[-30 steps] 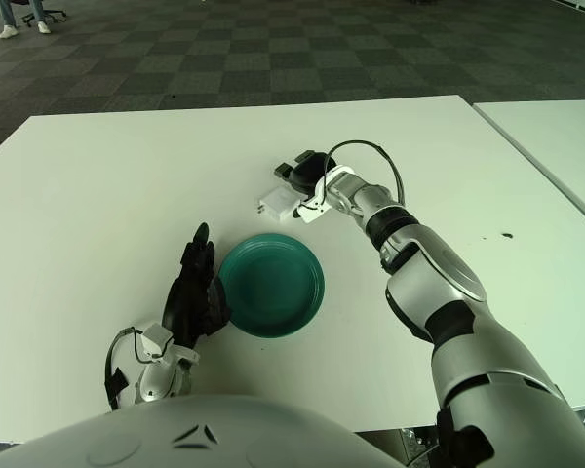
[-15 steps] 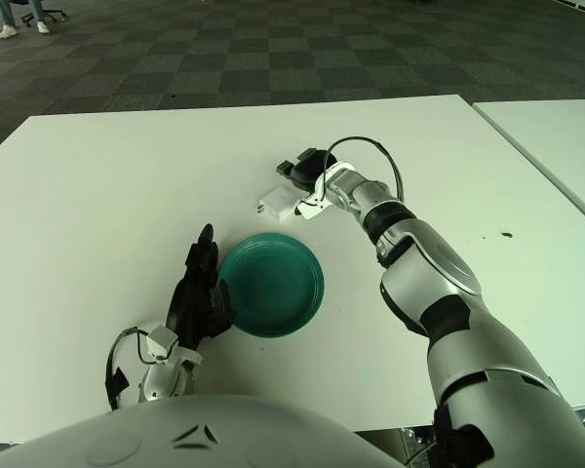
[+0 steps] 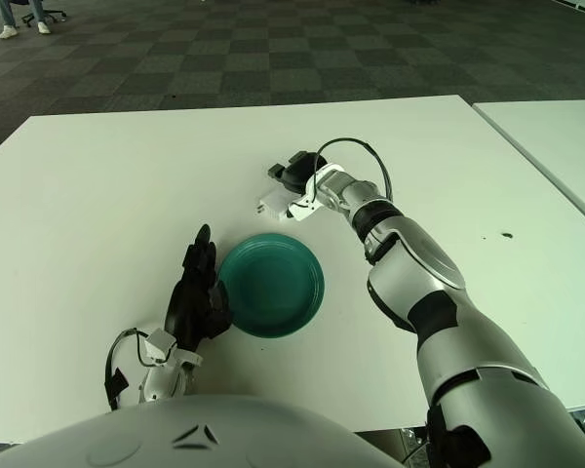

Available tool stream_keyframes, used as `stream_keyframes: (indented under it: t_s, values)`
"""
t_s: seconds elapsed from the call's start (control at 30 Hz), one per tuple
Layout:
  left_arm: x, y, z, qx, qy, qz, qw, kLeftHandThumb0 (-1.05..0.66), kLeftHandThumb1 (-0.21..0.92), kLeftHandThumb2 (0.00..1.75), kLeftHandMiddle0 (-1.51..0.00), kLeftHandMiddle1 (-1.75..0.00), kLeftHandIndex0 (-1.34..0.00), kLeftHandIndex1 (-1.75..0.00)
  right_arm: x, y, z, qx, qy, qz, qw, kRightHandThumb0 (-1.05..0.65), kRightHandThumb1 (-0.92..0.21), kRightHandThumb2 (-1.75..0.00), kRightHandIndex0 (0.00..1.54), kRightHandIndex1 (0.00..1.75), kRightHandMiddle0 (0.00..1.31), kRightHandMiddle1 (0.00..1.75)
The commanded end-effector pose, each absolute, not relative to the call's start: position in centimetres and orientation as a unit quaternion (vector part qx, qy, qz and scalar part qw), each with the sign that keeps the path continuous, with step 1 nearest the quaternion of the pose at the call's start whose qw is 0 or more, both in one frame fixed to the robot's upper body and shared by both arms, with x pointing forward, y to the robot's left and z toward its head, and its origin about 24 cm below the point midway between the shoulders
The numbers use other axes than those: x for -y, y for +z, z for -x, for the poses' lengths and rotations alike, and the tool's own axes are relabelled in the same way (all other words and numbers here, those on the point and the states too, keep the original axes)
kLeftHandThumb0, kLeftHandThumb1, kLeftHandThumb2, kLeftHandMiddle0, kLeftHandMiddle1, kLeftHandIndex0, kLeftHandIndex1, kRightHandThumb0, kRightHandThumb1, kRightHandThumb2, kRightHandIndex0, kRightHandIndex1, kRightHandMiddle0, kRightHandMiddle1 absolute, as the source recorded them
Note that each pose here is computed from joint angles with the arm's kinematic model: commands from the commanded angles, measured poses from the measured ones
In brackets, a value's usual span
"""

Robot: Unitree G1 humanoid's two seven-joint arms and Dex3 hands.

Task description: Put the charger into the plate.

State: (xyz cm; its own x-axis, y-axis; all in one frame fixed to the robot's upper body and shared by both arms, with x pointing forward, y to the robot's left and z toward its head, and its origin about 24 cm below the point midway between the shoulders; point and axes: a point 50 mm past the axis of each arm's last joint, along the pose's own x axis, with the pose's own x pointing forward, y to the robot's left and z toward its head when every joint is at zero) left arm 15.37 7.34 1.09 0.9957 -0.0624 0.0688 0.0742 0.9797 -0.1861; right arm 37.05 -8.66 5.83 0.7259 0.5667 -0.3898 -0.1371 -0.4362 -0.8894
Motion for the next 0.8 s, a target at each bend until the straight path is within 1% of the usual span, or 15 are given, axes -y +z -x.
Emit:
stream_keyframes:
  t_s: [0.0,0.27,0.47,0.7,0.77]
  values:
    - [-6.1,1.9,-16.5,0.04,-0.018,0.131,0.99,-1.05,0.92,0.97,0.0,0.0,0.0,-0.05,8.0,6.3,-37.2,0.145,0.344,0.775,0.509,-0.76,-0.92,-0.51,0.21,0.0,0.0,0.29]
    - [-5.9,2.1,-16.4,0.038,-0.017,0.139,0.989,-1.05,0.92,0.97,0.0,0.0,0.0,-0.06,7.1,6.0,-36.9,0.146,0.356,0.769,0.51,-0.76,-0.92,-0.52,0.2,0.0,0.0,0.28]
    - [-5.8,2.1,-16.5,0.038,-0.019,0.135,0.99,-1.05,0.92,0.98,0.0,0.0,0.0,-0.06,6.9,5.9,-36.9,0.147,0.36,0.768,0.51,-0.77,-0.92,-0.5,0.21,0.01,0.0,0.29]
    - [-5.5,2.2,-16.6,0.037,-0.01,0.143,0.989,-1.05,0.92,0.99,0.0,0.0,0.0,-0.06,6.6,5.3,-36.4,0.146,0.374,0.765,0.504,-0.77,-0.92,-0.42,0.24,0.01,0.0,0.34]
    - [-5.5,2.2,-16.5,0.038,-0.009,0.142,0.989,-1.05,0.92,0.99,0.0,0.0,0.0,-0.06,6.3,4.2,-35.9,0.141,0.379,0.766,0.499,-0.76,-0.92,-0.39,0.25,0.01,0.0,0.34]
